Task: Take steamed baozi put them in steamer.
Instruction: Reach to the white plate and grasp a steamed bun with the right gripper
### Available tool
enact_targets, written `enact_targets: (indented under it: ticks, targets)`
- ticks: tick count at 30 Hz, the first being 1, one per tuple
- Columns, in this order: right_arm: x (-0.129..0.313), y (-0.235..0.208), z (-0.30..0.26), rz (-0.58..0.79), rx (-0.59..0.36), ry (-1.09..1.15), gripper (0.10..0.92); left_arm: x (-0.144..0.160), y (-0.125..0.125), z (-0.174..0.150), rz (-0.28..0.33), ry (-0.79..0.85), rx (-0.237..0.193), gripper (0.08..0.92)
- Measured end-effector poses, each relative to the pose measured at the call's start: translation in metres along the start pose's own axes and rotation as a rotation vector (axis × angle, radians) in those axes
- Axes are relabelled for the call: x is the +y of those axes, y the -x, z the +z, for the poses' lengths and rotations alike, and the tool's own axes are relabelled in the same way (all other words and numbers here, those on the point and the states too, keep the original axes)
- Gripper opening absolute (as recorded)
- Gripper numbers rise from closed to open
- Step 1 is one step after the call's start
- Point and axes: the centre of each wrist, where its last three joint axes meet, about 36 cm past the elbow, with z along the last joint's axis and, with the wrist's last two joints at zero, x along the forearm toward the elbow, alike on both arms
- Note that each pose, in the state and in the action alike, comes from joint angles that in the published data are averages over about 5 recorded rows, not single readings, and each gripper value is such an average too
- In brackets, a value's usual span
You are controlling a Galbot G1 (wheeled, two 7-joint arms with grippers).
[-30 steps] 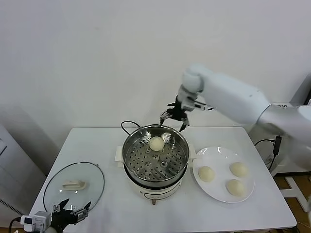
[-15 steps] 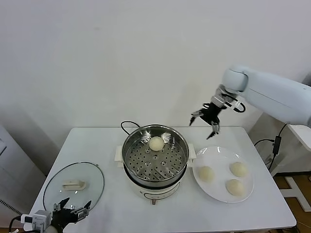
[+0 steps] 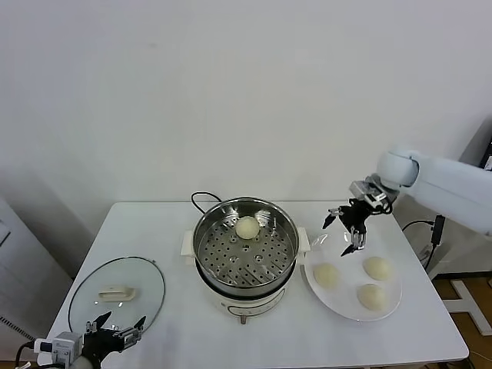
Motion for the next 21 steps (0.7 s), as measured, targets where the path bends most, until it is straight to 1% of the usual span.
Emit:
enact_targets:
  ticks: [10,21]
  targets:
    - [0.011,0.048,0.011,-0.009,0.020,0.066,0.823,0.000,0.000,0.001,-0.001,-0.005,0.001,0.823]
    - [0.020,0.096,0.016,-0.031,0.041,0.085,0.818,0.001,0.002,0.002,-0.006,-0.007,0.005,0.823]
